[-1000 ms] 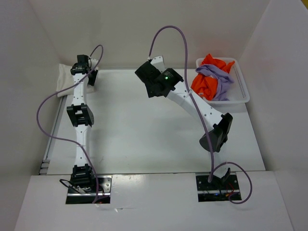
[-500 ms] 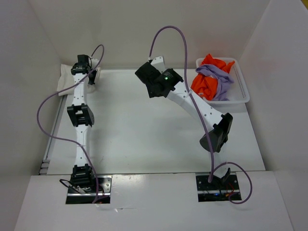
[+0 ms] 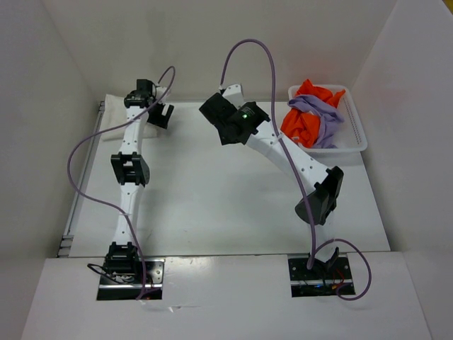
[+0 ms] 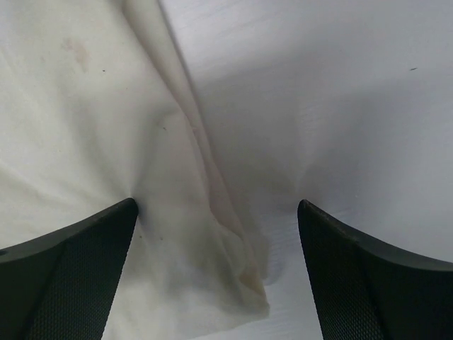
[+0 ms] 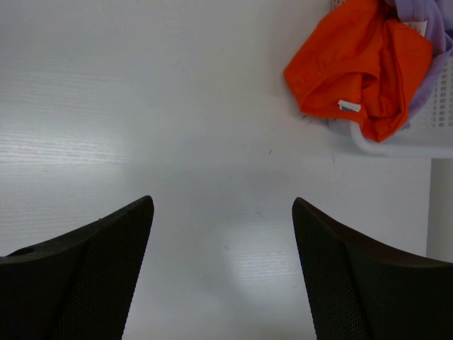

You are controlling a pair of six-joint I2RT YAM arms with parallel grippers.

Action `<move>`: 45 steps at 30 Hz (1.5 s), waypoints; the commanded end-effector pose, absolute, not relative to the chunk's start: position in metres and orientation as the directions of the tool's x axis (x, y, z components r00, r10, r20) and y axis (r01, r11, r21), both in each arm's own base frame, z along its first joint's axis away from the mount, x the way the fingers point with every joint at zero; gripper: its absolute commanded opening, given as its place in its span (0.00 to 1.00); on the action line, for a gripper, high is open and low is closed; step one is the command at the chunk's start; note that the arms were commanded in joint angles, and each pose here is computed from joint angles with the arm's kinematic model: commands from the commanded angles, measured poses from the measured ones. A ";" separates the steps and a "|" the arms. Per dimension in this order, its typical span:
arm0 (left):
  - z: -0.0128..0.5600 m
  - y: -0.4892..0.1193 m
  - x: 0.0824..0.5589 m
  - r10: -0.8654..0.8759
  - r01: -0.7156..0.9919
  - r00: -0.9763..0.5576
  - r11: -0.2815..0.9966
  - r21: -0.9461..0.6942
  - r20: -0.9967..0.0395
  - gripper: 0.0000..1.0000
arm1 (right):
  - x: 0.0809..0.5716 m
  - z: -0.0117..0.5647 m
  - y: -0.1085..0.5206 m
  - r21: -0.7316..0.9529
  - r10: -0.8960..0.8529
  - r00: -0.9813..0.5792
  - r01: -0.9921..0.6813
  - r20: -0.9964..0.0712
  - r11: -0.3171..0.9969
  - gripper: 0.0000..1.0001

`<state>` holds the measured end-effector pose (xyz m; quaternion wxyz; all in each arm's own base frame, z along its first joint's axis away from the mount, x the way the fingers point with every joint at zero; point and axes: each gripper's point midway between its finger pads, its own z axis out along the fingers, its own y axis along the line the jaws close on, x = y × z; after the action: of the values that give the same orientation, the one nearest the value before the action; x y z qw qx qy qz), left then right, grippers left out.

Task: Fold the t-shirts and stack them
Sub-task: Put the neatly folded tshirt into the corner of the board with the left arm

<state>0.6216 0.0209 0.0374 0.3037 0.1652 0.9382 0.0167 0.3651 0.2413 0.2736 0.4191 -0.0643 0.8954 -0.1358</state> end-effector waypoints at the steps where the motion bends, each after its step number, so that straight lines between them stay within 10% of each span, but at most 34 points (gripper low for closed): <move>1: 0.089 0.028 0.623 0.257 0.251 -0.728 0.963 0.102 -0.635 1.00 | 0.359 0.295 0.232 -0.279 -0.207 -0.601 0.028 -0.772 0.960 0.84; 11: 0.185 0.145 0.655 0.117 -0.011 -0.511 0.990 0.142 -0.852 1.00 | 0.359 0.285 0.237 -0.296 -0.222 -0.615 0.019 -0.757 0.955 0.84; 33: 0.062 0.288 0.625 0.137 -0.268 -0.726 0.846 0.460 -0.674 1.00 | 0.359 0.301 0.228 -0.331 -0.243 -0.594 0.040 -0.767 0.943 0.85; 45: 0.144 0.293 0.623 0.141 -0.358 -0.646 0.812 0.461 -0.750 1.00 | 0.382 0.340 0.128 -0.264 -0.052 -0.545 0.318 -0.837 0.911 0.91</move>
<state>0.6239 0.2812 0.0633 0.3633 -0.0360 0.8914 0.2685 0.3836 0.1787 0.3075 0.4468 0.0110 0.8770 -0.1766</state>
